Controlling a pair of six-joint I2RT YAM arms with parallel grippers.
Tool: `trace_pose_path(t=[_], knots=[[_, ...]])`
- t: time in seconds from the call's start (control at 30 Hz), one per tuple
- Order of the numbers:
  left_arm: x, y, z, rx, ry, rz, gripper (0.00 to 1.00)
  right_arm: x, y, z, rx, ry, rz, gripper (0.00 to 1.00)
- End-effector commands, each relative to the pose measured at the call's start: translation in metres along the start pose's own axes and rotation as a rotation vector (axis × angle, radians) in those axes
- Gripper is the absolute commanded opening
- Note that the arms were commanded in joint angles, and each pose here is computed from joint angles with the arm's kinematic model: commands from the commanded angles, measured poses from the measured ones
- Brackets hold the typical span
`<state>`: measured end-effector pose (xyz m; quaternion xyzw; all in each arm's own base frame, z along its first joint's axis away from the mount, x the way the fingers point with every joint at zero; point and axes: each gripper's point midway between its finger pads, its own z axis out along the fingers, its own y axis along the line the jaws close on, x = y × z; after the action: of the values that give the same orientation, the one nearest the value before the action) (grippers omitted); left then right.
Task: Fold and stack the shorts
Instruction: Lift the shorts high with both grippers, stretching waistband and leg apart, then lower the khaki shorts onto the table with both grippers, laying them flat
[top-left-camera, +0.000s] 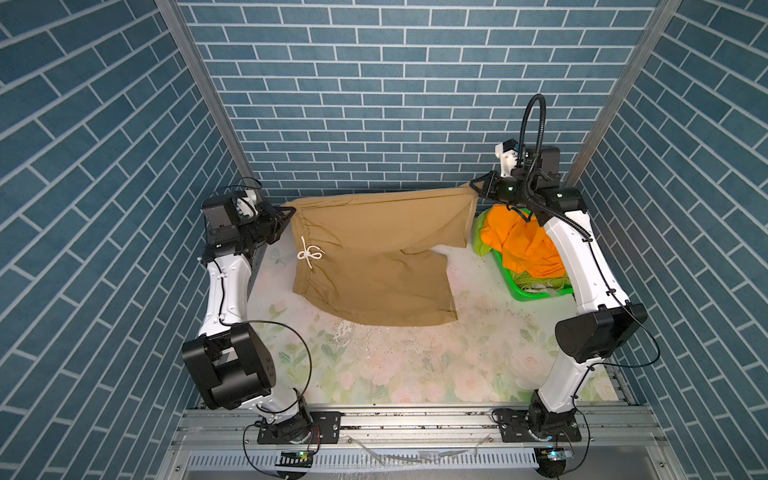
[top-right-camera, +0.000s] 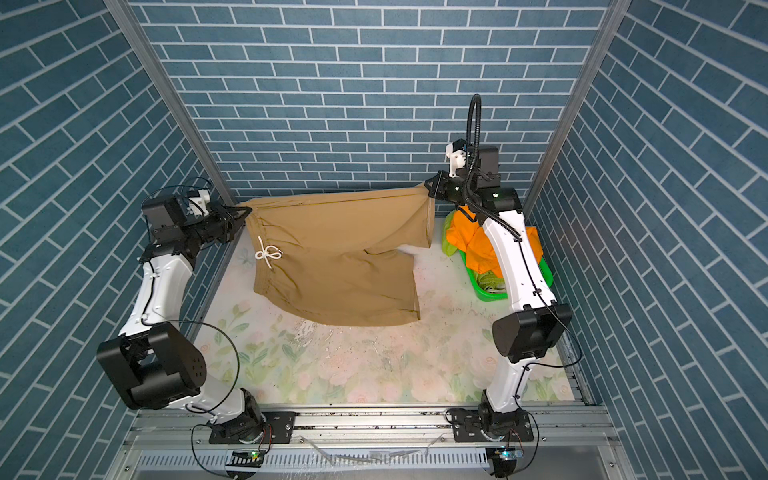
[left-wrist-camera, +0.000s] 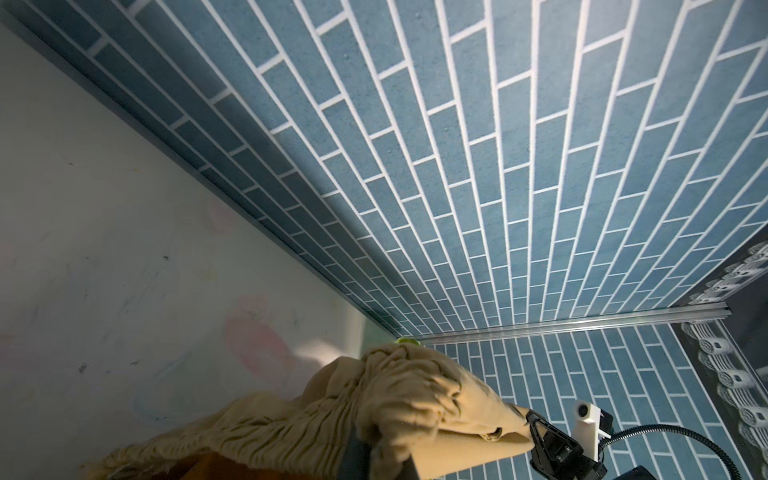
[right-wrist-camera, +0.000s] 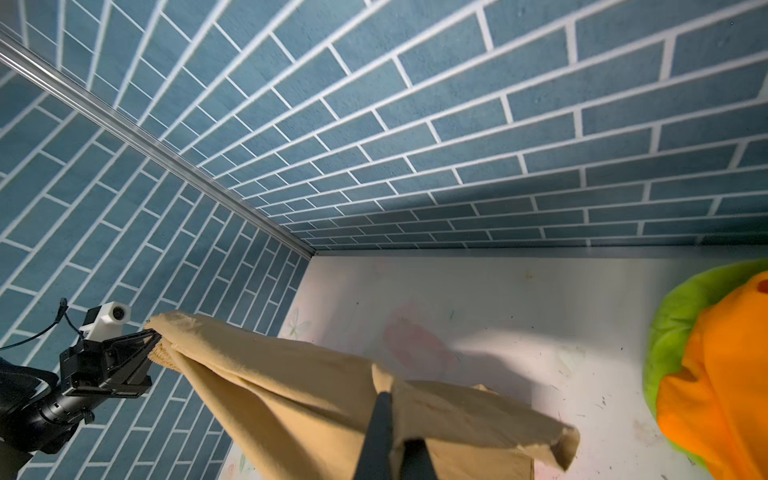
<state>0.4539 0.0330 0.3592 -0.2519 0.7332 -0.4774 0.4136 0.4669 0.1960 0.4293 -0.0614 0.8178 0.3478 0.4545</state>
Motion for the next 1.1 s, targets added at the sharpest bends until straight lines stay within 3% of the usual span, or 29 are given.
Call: trace_pose_path(t=[0.0, 0.13, 0.33, 0.5, 0.63, 0.7, 0.8, 0.93, 1.07], knots=[[-0.04, -0.085, -0.05, 0.091, -0.212, 0.185, 0.0, -0.07, 0.027, -0.09, 0.051, -0.239, -0.15, 0.0], [-0.034, -0.172, -0.092, 0.212, -0.276, 0.325, 0.0, -0.098, 0.073, -0.168, 0.029, -0.397, -0.262, 0.0], [-0.012, -0.242, -0.146, 0.285, -0.364, 0.412, 0.0, -0.115, 0.103, -0.258, 0.061, -0.6, -0.33, 0.0], [0.002, -0.273, -0.173, 0.343, -0.418, 0.453, 0.0, -0.126, 0.101, -0.285, 0.089, -0.673, -0.327, 0.0], [-0.005, -0.276, -0.172, 0.331, -0.426, 0.445, 0.0, -0.144, 0.062, -0.264, 0.078, -0.644, -0.227, 0.0], [-0.018, -0.259, -0.158, 0.286, -0.413, 0.405, 0.0, -0.151, 0.024, -0.23, 0.099, -0.589, -0.165, 0.0], [-0.043, -0.203, -0.123, 0.154, -0.366, 0.306, 0.0, -0.146, -0.04, -0.164, 0.145, -0.465, -0.098, 0.0], [-0.053, -0.063, -0.057, -0.098, -0.23, 0.113, 0.0, -0.103, -0.143, -0.051, 0.214, -0.233, 0.0, 0.0], [-0.031, 0.069, -0.015, -0.267, -0.138, -0.039, 0.0, -0.046, -0.211, 0.037, 0.275, -0.052, 0.028, 0.0]])
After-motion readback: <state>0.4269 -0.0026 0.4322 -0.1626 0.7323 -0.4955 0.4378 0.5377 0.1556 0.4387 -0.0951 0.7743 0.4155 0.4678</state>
